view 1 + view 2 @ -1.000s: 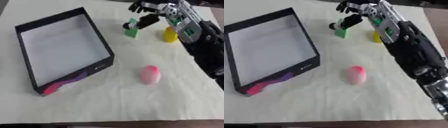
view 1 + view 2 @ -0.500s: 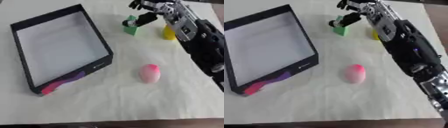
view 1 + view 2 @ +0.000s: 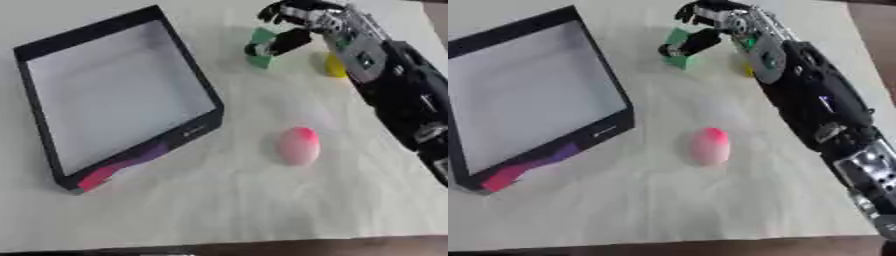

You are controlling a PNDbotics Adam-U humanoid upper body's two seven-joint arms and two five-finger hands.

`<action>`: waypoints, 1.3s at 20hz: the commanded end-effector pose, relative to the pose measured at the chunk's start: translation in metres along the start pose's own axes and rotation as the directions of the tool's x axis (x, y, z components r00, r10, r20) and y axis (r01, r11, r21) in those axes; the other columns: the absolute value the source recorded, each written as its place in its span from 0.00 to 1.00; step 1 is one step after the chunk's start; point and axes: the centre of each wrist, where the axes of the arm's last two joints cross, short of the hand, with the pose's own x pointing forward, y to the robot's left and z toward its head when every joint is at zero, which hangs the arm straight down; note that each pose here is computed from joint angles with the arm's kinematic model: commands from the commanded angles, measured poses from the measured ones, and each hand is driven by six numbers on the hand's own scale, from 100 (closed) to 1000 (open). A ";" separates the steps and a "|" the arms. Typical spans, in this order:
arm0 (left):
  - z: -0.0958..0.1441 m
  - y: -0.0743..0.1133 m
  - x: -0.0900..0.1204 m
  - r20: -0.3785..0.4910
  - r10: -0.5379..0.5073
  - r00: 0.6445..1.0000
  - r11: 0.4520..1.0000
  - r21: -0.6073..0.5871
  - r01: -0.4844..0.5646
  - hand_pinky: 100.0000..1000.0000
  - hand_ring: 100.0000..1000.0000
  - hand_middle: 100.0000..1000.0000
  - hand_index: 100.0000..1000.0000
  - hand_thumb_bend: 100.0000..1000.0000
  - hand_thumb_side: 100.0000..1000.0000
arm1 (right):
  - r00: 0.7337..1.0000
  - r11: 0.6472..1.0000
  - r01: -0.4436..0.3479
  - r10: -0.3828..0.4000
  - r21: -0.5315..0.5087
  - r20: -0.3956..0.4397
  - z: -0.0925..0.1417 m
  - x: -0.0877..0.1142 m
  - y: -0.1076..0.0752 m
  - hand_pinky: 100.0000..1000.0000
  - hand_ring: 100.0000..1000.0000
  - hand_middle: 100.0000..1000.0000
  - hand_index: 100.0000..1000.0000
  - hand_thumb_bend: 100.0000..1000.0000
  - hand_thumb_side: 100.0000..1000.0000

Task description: Pick up objects on the table and place them in the box.

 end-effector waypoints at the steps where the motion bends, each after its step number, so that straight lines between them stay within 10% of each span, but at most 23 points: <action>1: -0.004 0.001 0.008 0.029 0.004 1.000 1.000 0.003 -0.004 0.69 0.55 0.77 0.82 0.29 0.57 | 1.000 0.999 -0.018 0.018 -0.044 -0.014 0.004 -0.005 -0.015 0.92 0.89 0.86 0.92 0.42 0.58; 26: -0.003 -0.001 0.007 0.019 0.016 1.000 1.000 -0.005 -0.016 0.69 0.55 0.77 0.82 0.28 0.58 | 0.999 1.000 0.013 -0.013 -0.009 -0.043 0.001 -0.017 -0.014 0.90 0.88 0.85 0.92 0.41 0.56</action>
